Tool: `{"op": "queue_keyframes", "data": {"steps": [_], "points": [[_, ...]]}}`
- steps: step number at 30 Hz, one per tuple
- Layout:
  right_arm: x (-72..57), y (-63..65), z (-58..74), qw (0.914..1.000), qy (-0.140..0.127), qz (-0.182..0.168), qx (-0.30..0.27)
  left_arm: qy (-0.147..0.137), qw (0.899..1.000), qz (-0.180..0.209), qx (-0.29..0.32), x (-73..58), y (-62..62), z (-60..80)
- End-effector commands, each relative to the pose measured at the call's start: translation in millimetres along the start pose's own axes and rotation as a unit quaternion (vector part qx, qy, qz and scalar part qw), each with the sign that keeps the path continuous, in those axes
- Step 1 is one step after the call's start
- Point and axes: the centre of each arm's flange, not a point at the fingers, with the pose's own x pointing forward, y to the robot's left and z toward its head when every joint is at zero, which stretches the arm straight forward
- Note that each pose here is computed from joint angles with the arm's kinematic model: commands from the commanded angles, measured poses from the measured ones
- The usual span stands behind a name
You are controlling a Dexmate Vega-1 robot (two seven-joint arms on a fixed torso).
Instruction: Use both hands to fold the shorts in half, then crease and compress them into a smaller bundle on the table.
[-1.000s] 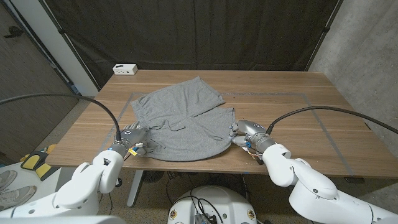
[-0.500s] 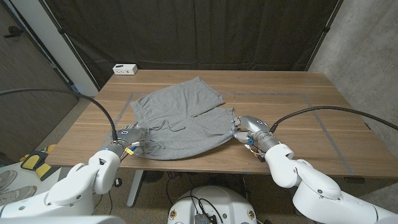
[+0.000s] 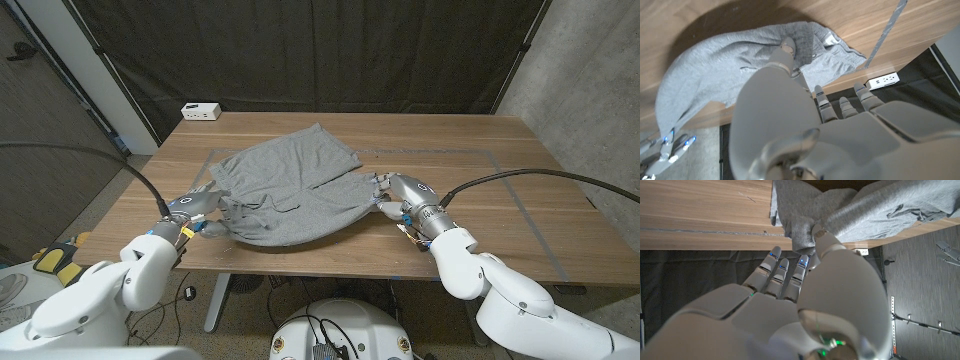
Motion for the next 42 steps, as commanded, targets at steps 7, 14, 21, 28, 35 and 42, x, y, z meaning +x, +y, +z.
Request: {"op": "queue_keyframes", "data": {"steps": [7, 14, 21, 28, 35, 42], "points": [[11.8, -18.1, -2.5, 0.9972, -0.047, -0.048, 0.032, -0.062, 0.990, 0.065, -0.110, -27.1, 36.7, -27.5], [18.8, -23.8, -3.7, 0.9911, -0.072, -0.097, 0.056, -0.072, 0.986, 0.057, -0.137, -36.7, 37.8, -32.7], [32.6, -27.7, -0.3, 0.9862, -0.094, -0.121, 0.064, -0.076, 0.984, 0.032, -0.155, -45.9, 38.0, -37.4], [54.2, -32.6, 11.3, 0.9847, -0.121, -0.119, 0.042, -0.074, 0.979, 0.019, -0.187, -50.3, 32.5, -47.0], [78.2, -35.8, 17.1, 0.9808, -0.134, -0.135, 0.044, -0.092, 0.960, 0.034, -0.264, -45.2, 24.4, -66.0], [105.7, -44.1, 21.6, 0.9784, -0.140, -0.144, 0.047, -0.090, 0.948, 0.040, -0.301, -35.2, 13.9, -76.3]]}}
